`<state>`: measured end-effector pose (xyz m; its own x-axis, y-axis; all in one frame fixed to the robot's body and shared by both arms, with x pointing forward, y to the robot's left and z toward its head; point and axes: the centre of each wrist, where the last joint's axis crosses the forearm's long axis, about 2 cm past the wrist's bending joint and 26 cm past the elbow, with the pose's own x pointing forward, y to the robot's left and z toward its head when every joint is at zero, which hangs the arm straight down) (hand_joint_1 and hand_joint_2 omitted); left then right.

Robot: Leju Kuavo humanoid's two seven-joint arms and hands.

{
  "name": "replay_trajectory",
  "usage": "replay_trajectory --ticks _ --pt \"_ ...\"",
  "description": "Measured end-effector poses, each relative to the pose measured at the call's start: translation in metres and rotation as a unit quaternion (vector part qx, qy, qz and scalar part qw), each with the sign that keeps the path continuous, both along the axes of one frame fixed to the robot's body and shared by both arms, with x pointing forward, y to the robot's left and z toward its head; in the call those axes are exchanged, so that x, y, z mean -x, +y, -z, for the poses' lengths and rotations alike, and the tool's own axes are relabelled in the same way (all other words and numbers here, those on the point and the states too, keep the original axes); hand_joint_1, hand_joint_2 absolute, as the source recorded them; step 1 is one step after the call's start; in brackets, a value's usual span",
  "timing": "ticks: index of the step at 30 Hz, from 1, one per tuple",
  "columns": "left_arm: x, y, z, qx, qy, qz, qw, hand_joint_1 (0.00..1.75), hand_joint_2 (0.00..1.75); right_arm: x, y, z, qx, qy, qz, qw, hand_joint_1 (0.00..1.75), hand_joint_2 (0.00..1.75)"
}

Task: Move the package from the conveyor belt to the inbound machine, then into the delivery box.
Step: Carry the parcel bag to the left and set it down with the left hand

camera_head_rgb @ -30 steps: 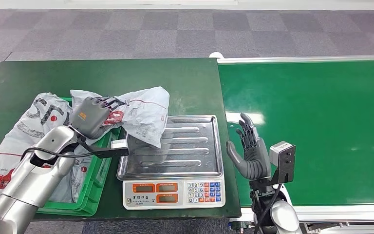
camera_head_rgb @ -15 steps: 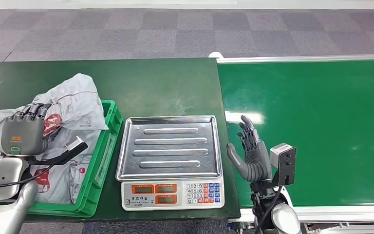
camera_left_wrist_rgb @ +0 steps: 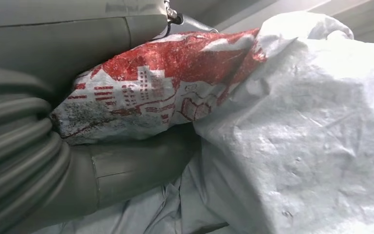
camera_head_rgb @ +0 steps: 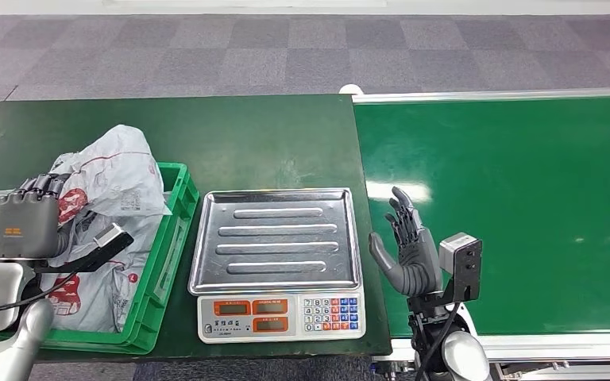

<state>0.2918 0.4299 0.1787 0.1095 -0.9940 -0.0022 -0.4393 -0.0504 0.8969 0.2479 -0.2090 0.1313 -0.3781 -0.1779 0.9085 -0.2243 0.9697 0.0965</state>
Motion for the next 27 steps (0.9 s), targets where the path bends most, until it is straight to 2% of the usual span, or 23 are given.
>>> replay_trajectory --ticks 6,7,10,11,27 --pt "-0.0001 -0.0003 0.0003 0.005 0.002 0.002 1.000 1.75 1.75 0.0000 -0.0001 0.0000 0.001 0.000 0.000 1.000 0.00 1.75" --pt "-0.0001 -0.0003 0.0003 0.005 0.002 0.002 1.000 1.47 1.75 0.0000 -0.0001 0.0000 0.001 0.000 0.000 1.000 0.00 1.75" --pt "-0.0001 -0.0003 0.0003 0.005 0.002 0.002 1.000 0.16 1.75 0.0000 -0.0001 0.0000 0.001 0.000 0.000 1.000 0.00 1.75" --pt "-0.0001 -0.0003 0.0003 0.006 0.002 0.002 1.000 0.00 1.75 0.0000 -0.0001 0.0000 0.001 0.000 0.000 1.000 0.00 1.75" --pt "-0.0094 0.0000 -0.0060 0.131 0.056 0.077 0.987 0.00 1.75 -0.0003 -0.0044 -0.0007 0.000 -0.001 0.008 1.000 0.00 1.75"
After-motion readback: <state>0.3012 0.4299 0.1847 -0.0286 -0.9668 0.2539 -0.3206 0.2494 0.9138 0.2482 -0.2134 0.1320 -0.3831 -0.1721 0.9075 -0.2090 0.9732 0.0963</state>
